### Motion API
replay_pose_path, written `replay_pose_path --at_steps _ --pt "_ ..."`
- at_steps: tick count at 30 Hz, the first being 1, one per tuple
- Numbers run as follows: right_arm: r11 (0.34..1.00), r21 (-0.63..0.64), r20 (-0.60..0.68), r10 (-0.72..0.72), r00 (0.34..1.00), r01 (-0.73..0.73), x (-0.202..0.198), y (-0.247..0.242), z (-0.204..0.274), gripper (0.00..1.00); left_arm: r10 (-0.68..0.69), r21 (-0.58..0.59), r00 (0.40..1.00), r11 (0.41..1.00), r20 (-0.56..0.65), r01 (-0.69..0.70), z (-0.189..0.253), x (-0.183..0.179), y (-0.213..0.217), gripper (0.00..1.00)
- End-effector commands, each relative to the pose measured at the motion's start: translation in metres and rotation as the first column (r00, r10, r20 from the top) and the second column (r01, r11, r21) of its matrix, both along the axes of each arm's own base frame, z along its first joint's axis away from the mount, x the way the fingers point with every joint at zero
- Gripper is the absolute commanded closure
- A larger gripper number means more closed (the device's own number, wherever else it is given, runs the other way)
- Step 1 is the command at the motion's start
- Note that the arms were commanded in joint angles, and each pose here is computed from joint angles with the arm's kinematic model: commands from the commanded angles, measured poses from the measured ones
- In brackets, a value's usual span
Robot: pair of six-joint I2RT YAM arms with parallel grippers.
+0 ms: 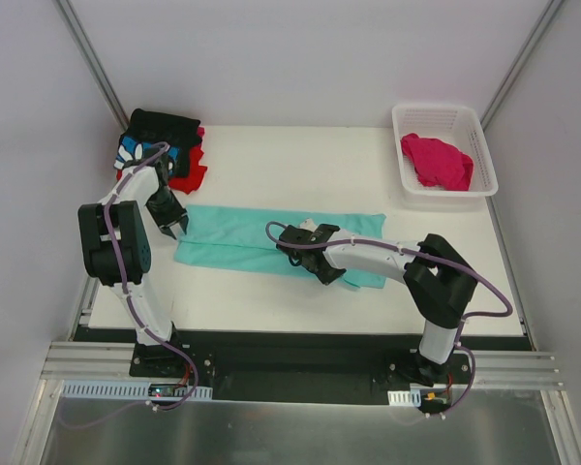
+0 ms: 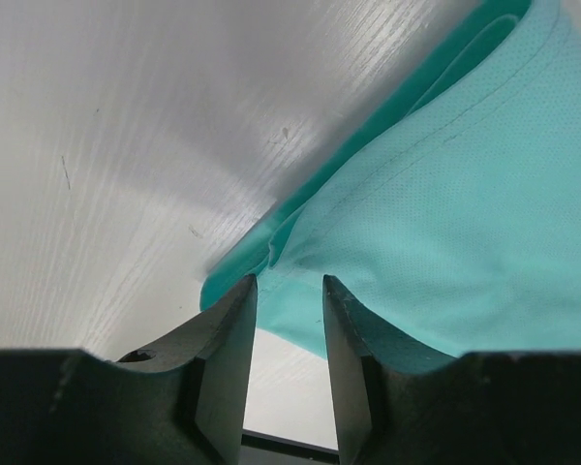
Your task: Fold and stack the t-shirts
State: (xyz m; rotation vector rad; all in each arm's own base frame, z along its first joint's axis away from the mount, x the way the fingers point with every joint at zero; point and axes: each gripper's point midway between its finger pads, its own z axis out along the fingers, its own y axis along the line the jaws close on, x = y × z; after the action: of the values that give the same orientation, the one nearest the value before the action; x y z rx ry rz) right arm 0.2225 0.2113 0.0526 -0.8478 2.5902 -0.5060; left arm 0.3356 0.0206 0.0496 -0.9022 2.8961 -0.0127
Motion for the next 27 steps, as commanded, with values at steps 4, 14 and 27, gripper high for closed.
replay_pose_path --at_steps 4,14,27 --pt "0.999 0.036 0.013 -0.003 1.0 0.003 -0.002 -0.001 0.013 0.98 0.007 -0.011 1.0 1.0 -0.021 -0.007 -0.006 0.01 0.005 0.75" --pt "0.999 0.054 0.017 -0.002 1.0 0.001 -0.004 -0.003 0.019 0.98 0.015 -0.042 0.999 0.999 -0.033 -0.016 -0.015 0.008 -0.001 0.8" --pt "0.997 0.061 0.097 -0.047 0.994 0.042 0.002 -0.016 0.042 0.99 -0.031 -0.057 0.985 0.998 0.17 0.041 0.058 0.008 -0.017 1.0"
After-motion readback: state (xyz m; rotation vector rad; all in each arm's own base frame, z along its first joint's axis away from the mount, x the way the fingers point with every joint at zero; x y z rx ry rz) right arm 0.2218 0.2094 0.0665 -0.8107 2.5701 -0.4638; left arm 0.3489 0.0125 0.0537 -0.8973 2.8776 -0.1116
